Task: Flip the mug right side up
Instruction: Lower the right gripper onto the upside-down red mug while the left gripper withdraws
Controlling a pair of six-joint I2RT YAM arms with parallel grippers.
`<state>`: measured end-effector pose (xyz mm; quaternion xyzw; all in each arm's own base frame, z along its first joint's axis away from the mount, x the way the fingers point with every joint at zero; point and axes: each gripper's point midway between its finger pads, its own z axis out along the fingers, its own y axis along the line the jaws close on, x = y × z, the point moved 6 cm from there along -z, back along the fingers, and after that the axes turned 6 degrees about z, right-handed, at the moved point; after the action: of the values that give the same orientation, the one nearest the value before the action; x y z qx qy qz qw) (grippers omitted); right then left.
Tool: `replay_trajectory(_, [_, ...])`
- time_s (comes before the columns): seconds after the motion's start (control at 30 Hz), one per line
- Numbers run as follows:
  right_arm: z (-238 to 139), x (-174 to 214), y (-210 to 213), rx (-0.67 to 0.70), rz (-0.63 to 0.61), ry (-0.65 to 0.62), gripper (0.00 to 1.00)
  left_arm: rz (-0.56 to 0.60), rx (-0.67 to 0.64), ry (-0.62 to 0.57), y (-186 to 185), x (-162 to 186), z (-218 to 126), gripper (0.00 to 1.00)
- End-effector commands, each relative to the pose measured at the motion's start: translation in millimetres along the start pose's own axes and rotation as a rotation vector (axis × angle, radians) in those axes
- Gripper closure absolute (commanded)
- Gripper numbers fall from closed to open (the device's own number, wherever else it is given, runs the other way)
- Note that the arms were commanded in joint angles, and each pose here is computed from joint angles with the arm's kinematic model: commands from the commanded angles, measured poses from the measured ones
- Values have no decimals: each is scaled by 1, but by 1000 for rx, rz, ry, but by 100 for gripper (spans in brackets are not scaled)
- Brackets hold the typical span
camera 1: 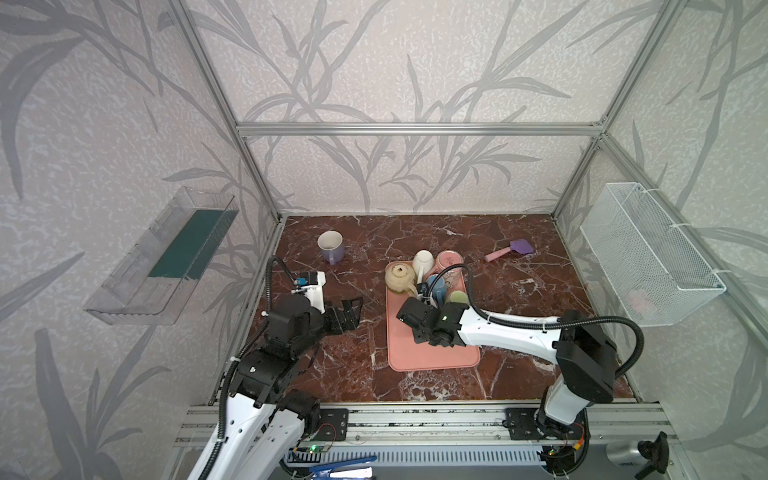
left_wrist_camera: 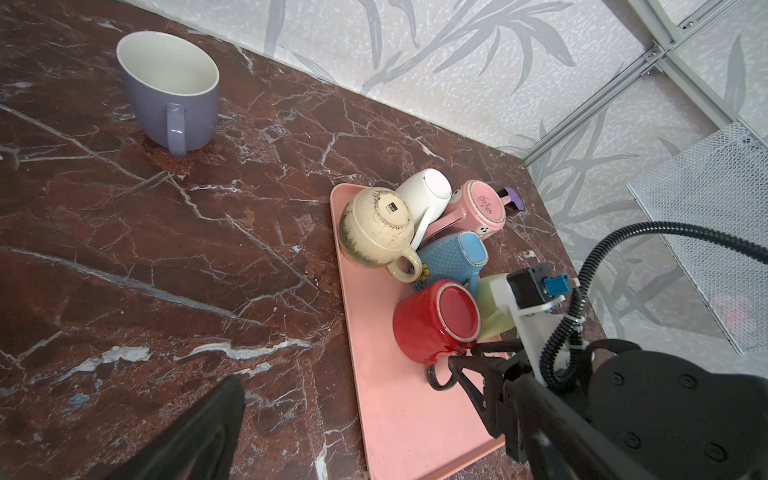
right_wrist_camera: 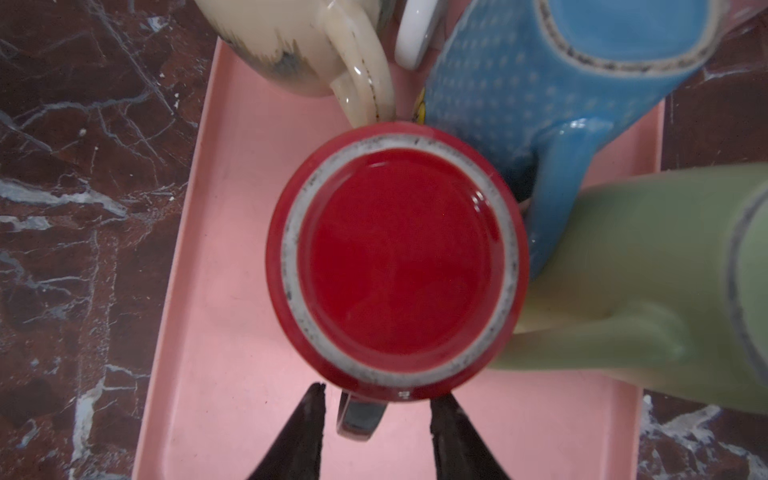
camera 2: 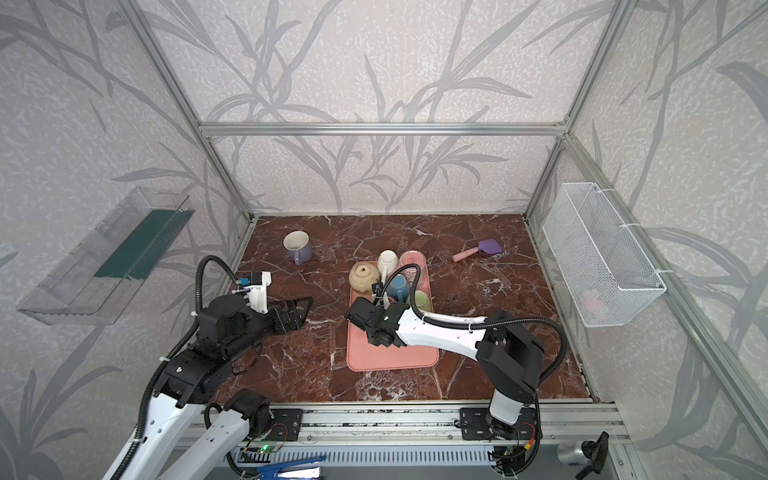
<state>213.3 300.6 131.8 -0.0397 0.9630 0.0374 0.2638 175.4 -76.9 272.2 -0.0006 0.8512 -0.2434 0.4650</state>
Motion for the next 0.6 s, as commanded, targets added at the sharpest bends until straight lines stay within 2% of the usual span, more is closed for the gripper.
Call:
replay_trajectory(0.0, [6, 1, 0, 59, 5, 8, 59, 24, -3, -12, -2, -1, -8, 1])
replay_trajectory(0.07, [11, 3, 1, 79, 0, 23, 62, 28, 1, -14, -3, 0, -10, 1])
replay_trajectory(0.43, [21, 3, -1, 108, 12, 33, 67, 47, 14, -11, -6, 1, -12, 1])
replay_trajectory(0.57, [21, 1, -2, 100, 10, 35, 77, 49, 13, -8, -6, 2, -12, 1])
